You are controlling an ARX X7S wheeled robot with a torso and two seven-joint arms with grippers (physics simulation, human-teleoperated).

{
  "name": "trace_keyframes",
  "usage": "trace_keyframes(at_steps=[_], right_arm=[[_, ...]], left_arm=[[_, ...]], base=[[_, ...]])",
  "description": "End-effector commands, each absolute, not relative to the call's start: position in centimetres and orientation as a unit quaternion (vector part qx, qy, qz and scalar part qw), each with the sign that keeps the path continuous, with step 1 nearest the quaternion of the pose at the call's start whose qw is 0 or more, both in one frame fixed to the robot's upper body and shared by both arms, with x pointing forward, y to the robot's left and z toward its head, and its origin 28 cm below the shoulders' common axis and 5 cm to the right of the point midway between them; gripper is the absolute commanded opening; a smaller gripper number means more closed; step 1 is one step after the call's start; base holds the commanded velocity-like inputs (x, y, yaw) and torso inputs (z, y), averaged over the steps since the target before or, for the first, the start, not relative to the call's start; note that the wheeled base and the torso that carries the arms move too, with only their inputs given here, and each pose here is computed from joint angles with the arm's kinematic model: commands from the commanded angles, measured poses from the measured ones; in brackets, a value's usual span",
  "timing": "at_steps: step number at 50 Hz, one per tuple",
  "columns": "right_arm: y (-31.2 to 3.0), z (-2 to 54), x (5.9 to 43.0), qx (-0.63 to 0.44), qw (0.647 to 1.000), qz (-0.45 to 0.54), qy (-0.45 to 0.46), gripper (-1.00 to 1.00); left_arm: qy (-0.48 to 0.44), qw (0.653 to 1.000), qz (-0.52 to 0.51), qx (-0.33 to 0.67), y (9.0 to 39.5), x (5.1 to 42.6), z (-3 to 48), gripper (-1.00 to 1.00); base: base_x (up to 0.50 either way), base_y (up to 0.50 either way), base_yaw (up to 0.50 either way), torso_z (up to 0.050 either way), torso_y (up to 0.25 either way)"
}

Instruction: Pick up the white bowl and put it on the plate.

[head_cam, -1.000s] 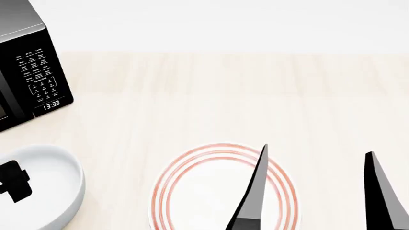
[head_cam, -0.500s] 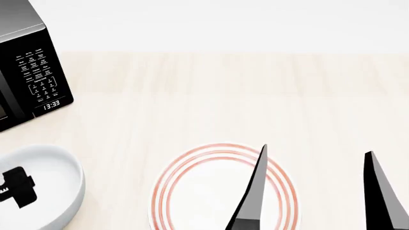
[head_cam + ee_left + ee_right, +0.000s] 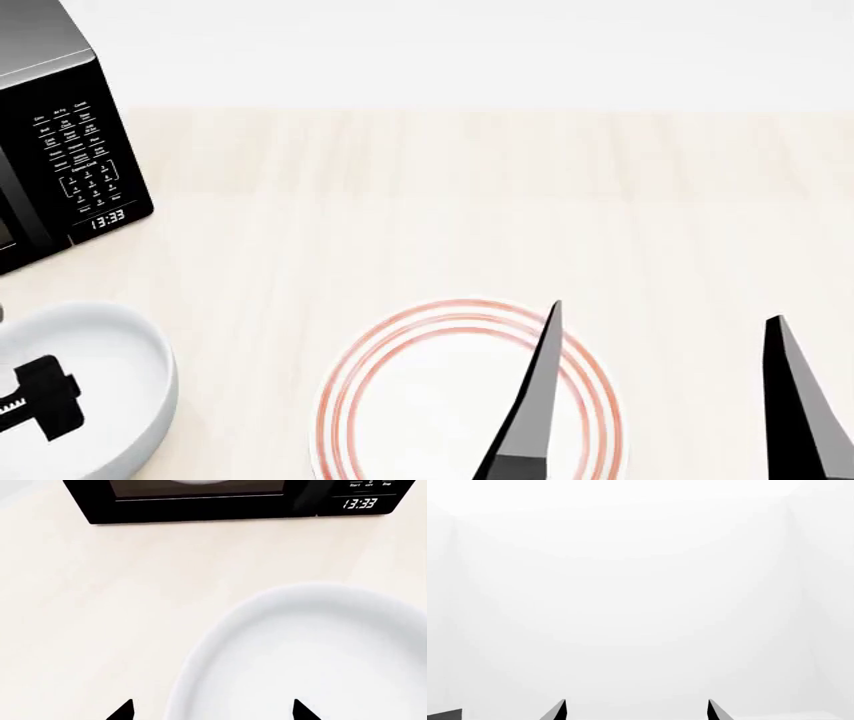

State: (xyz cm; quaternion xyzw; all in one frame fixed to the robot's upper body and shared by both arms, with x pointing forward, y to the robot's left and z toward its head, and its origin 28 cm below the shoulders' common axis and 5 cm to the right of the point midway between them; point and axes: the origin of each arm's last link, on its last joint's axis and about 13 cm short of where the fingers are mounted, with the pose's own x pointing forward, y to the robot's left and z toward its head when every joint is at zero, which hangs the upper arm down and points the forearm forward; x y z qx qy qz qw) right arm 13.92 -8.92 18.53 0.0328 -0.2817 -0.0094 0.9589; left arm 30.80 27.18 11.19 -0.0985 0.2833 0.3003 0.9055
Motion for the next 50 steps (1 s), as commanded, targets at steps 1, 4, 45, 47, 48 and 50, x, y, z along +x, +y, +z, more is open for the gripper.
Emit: trace_keyframes(at_steps=[1, 4, 45, 47, 48, 50], right_arm=[[-9.05, 18.72, 14.29, 0.032, 0.954, -0.013, -0.297, 1.0], [-9.04, 18.74, 14.29, 0.033, 0.954, -0.012, -0.297, 1.0], [-9.05, 18.72, 14.28, 0.034, 0.954, -0.013, -0.297, 1.0], [-9.04, 18.72, 14.29, 0.034, 0.954, -0.013, -0.297, 1.0], [-9.04, 18.71, 14.3, 0.034, 0.954, -0.013, -0.296, 1.0], [-9.03, 18.71, 14.31, 0.034, 0.954, -0.012, -0.296, 1.0]], left_arm=[[0.281, 0.909, 0.287, -0.113, 26.99, 31.03, 10.7, 1.0], [0.283, 0.908, 0.288, -0.113, 26.98, 31.03, 10.54, 1.0], [0.282, 0.91, 0.282, -0.115, 26.83, 30.93, 10.49, -1.0], [0.282, 0.91, 0.282, -0.115, 26.81, 30.9, 10.55, -1.0], [0.281, 0.91, 0.282, -0.115, 26.81, 30.9, 10.56, -1.0], [0.28, 0.911, 0.281, -0.115, 26.81, 30.89, 10.6, -1.0]], base=[[0.0, 0.0, 0.0, 0.0, 0.0], [0.0, 0.0, 0.0, 0.0, 0.0], [0.0, 0.0, 0.0, 0.0, 0.0], [0.0, 0.0, 0.0, 0.0, 0.0], [0.0, 0.0, 0.0, 0.0, 0.0], [0.0, 0.0, 0.0, 0.0, 0.0]])
